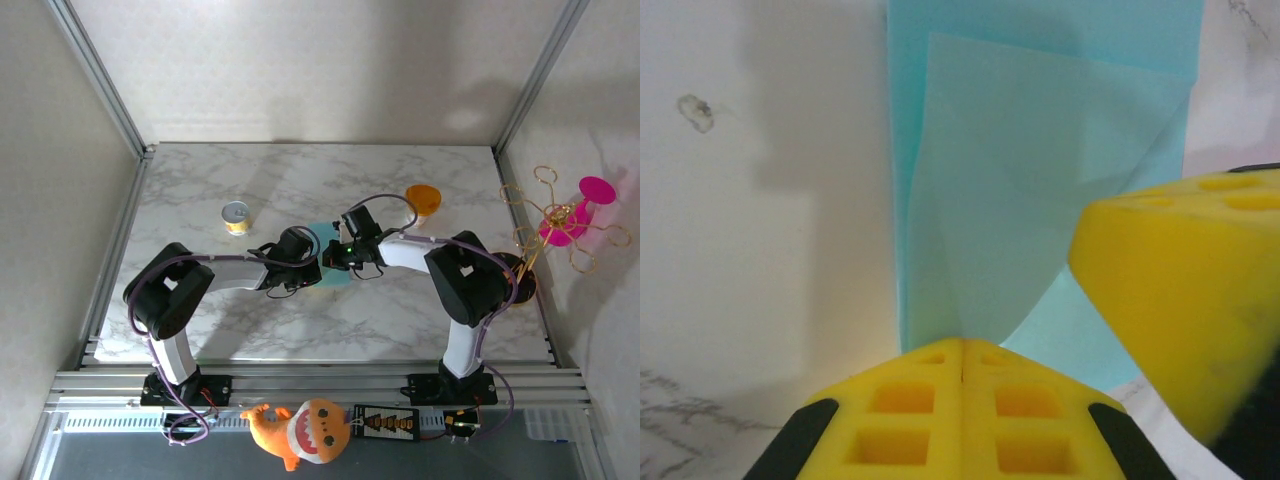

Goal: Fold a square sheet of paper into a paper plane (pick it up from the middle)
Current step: Fold the triangle a second time at the center of the table.

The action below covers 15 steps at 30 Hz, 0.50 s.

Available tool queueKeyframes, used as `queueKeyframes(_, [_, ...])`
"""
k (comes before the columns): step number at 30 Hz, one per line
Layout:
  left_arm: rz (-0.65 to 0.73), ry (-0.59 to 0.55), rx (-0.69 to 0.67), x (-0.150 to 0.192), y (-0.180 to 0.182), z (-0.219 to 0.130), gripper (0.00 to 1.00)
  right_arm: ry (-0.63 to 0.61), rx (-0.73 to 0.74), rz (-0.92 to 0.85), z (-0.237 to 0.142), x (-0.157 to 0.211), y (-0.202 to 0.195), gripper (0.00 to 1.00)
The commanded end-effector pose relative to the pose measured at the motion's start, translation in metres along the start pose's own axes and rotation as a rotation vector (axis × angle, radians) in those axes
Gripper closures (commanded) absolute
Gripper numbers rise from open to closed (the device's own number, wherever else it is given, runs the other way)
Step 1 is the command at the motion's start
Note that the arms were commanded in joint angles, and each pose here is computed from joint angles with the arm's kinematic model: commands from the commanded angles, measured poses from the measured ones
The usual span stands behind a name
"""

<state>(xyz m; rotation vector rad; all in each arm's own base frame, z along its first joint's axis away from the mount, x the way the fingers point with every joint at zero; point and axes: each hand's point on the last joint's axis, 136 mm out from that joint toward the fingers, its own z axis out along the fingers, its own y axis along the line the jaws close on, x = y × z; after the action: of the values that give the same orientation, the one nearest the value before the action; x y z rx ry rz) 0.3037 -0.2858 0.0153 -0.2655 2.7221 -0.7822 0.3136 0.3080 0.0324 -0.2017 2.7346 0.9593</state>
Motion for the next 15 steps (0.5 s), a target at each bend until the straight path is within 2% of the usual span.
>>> queueKeyframes(1, [-0.016,0.054,-0.127,0.023,0.035,0.006,1.00,0.053,0.002,0.013,0.012,0.014,-0.007,1.00])
queueKeyframes(7, [-0.033,0.064,-0.159,0.029,0.044,0.005,1.00,0.046,0.048,0.013,0.016,0.012,-0.020,1.00])
queueKeyframes(15, [-0.063,0.095,-0.229,0.050,0.076,0.001,1.00,-0.082,0.152,0.082,-0.005,-0.030,-0.067,1.00])
